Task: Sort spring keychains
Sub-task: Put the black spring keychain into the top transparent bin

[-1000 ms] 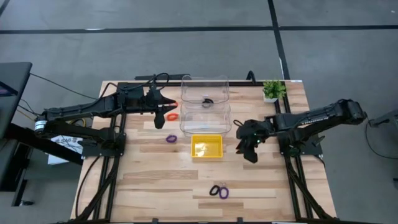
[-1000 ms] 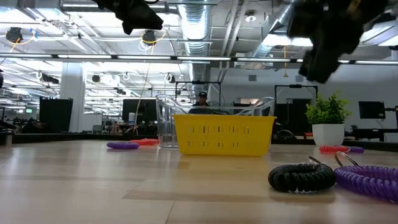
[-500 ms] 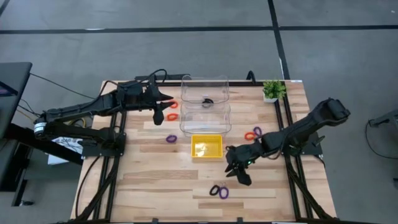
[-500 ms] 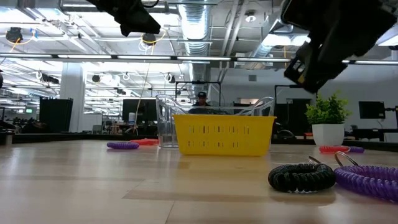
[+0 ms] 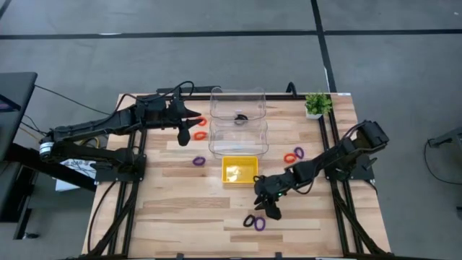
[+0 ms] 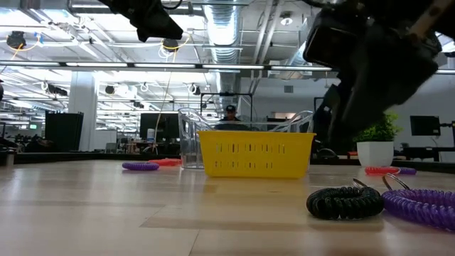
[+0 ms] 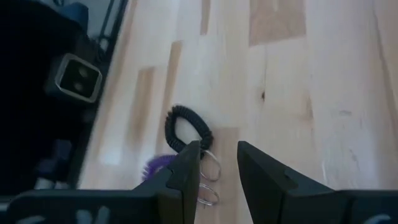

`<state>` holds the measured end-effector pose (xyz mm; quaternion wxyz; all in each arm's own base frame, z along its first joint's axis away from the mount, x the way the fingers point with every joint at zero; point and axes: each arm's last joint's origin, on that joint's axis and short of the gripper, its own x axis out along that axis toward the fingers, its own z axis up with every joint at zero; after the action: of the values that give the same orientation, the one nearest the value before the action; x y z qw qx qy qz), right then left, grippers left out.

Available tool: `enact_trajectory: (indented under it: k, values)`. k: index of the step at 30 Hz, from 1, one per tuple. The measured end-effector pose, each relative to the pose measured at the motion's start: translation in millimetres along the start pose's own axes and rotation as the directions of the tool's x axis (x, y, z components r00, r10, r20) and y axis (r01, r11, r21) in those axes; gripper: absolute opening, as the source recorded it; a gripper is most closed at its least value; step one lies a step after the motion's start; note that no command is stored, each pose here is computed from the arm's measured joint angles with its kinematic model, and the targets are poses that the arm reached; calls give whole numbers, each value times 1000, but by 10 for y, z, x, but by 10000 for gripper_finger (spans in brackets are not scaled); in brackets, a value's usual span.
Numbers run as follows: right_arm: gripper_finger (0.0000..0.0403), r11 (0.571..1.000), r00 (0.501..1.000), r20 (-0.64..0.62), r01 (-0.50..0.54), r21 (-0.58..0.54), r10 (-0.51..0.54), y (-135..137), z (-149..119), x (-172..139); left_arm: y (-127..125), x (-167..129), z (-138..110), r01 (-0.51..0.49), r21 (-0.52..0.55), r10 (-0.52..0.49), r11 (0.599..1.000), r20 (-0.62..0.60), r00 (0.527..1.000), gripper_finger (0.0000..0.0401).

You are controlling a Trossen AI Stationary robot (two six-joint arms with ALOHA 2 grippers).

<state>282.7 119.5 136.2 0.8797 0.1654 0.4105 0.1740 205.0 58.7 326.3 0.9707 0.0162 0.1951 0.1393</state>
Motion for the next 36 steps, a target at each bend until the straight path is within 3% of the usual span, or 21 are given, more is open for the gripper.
enact_trajectory:
  k: [5, 21, 36]
  values:
    - [98, 996, 1000, -24, 8, -87, -10, -33, -56, 87, 0, 0, -2, 0, 0, 0, 1000, -2, 1000, 104]
    - [98, 996, 997, -68, 25, -84, -31, -109, -153, 223, -2, 0, -17, 2, -4, -2, 1000, -18, 1000, 104]
    - [98, 990, 998, -57, -11, -143, 3, 13, -182, 243, -1, 0, -17, 2, -4, -2, 1000, -17, 1000, 104]
